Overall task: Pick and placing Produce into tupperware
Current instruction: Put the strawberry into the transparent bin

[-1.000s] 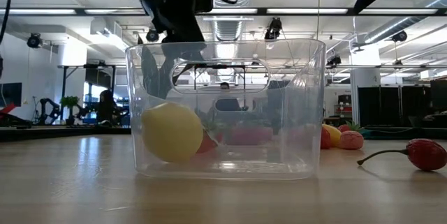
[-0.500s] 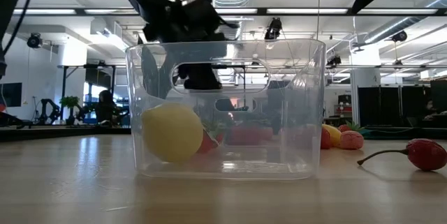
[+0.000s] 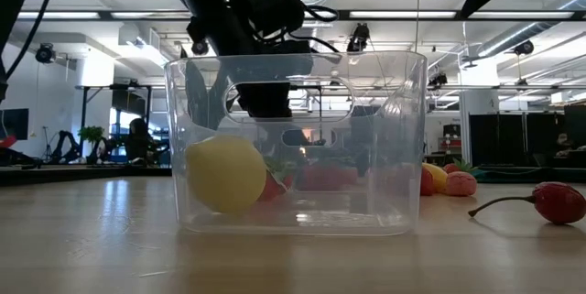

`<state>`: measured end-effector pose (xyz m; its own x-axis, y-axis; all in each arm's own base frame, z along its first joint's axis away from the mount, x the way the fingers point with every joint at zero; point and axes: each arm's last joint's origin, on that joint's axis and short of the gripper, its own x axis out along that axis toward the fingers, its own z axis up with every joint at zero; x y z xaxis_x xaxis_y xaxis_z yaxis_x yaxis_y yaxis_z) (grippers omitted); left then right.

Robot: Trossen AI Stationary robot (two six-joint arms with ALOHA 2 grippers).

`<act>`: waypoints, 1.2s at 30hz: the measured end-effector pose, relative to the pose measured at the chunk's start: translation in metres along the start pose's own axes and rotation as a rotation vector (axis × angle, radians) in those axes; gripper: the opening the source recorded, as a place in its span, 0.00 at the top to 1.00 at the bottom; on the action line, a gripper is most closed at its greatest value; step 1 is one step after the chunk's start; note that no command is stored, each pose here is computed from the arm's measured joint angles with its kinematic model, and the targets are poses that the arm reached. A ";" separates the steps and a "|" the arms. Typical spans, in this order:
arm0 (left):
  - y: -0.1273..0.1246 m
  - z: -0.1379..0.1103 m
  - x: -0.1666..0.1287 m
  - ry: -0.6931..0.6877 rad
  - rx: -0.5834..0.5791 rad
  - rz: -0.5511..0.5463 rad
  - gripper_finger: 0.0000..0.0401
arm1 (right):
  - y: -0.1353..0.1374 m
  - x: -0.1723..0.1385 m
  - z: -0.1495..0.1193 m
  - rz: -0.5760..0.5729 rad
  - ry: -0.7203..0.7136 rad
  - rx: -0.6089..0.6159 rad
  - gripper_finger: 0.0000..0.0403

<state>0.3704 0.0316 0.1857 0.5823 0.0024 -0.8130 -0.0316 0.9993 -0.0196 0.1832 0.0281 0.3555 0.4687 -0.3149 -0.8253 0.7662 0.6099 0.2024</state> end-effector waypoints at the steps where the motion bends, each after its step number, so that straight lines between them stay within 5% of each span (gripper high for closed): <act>1: -0.001 -0.002 0.002 0.007 0.001 -0.003 0.50 | 0.000 0.000 0.000 0.000 0.000 0.001 0.33; 36: -0.011 -0.005 0.023 -0.005 0.014 -0.146 0.50 | 0.000 0.000 0.000 0.002 0.000 0.022 0.33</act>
<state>0.3805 0.0209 0.1642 0.5839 -0.1429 -0.7992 0.0648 0.9895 -0.1296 0.1835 0.0281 0.3555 0.4702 -0.3142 -0.8247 0.7749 0.5942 0.2154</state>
